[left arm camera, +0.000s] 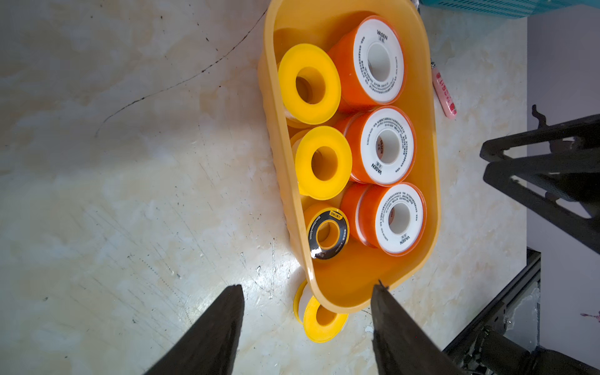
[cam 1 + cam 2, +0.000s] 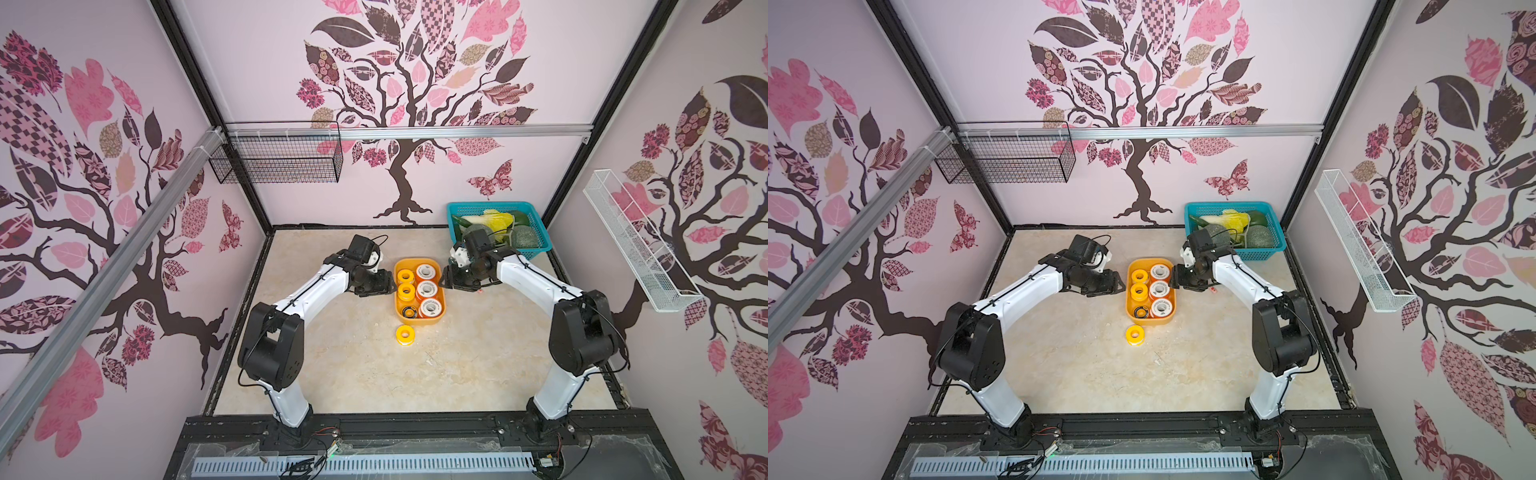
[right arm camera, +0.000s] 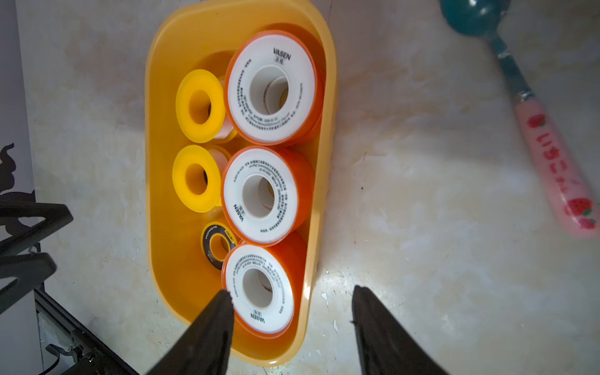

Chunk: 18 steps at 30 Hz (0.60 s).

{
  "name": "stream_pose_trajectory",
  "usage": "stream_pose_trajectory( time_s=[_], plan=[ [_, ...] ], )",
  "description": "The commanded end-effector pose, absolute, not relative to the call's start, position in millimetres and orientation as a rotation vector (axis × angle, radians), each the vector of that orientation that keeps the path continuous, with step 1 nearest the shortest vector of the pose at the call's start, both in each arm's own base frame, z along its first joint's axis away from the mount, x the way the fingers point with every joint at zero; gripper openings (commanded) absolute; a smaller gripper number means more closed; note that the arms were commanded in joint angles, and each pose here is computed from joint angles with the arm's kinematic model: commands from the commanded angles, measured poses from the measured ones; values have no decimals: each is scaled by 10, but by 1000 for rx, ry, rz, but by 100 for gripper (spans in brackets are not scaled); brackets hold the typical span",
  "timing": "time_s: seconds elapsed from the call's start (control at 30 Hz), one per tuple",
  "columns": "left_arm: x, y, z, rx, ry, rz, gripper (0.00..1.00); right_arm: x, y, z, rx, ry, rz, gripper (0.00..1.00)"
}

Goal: Put the sealing tape into the storage box
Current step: Place the sealing tape in the storage box, then pick up the sealing tape at the center of the board.

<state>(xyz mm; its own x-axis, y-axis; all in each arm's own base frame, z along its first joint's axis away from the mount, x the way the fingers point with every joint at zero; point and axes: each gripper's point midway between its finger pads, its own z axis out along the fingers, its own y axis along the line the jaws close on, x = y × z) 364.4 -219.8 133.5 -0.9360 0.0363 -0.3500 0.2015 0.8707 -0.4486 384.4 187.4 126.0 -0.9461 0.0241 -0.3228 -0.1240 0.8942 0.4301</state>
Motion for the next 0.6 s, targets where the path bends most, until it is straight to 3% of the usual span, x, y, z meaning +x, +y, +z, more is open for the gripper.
stream_pose_trajectory(
  time_s=[0.0,0.33,0.57],
  plan=[
    [3551,-2114,1338,171,2700,-660,67,3894,1786,1514,-28,2633,726,63],
    [3111,-2159,1381,356,2669,-435,68,3763,1716,1450,45,2603,838,63],
    [2792,-2421,1302,549,2600,-291,75,3717,1730,1380,62,2615,869,63]
  ],
)
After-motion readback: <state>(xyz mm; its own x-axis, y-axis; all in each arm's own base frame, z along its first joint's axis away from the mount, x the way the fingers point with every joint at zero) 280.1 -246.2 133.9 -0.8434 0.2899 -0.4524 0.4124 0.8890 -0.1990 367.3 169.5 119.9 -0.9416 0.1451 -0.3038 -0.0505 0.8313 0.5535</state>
